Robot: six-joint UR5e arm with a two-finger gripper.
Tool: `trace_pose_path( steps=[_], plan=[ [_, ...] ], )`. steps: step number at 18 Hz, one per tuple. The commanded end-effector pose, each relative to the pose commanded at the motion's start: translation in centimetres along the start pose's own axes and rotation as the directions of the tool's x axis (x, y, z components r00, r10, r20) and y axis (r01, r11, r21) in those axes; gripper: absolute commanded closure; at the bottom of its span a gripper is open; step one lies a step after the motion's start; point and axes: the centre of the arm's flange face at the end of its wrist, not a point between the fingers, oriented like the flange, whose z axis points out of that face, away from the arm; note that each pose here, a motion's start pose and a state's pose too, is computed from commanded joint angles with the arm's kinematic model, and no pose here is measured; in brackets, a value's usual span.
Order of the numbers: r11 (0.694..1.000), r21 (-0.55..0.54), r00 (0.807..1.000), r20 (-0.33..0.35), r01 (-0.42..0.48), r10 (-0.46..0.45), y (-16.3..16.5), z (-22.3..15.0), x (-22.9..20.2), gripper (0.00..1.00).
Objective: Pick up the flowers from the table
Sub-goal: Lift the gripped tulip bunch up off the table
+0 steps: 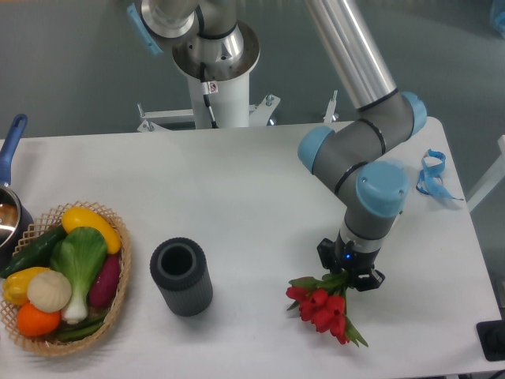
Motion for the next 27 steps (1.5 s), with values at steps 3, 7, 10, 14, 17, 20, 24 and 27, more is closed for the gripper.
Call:
trace_pose_path(
  steps=[3, 7, 10, 14, 17, 20, 24, 27],
  plan=[
    [0.983, 0.156, 0.993, 0.050, 0.098, -0.107, -3.0, -8.0, 1.2, 0.75],
    [0.922, 0.363, 0.988, 0.019, 0.134, -0.151, -5.9, -14.5, 3.1, 0.75],
    [0.872, 0.454, 0.980, -0.013, 0.185, -0.201, -6.6, -18.0, 3.8, 0.75],
    [0.833, 0.518, 0.977, -0.024, 0.192, -0.210, -5.9, -20.0, 3.0, 0.75],
    [0.793, 0.574, 0.976, -0.051, 0.203, -0.213, -4.9, -21.1, 2.5, 0.75],
    [0.776, 0.595, 0.973, -0.053, 0.211, -0.224, -3.9, -21.9, 2.0, 0.75],
    [0.772, 0.598, 0.971, -0.044, 0.214, -0.236, -3.2, -22.6, 2.0, 0.75],
    [0.772, 0.599, 0.971, -0.040, 0.214, -0.238, -3.0, -22.8, 2.0, 0.75]
  ],
)
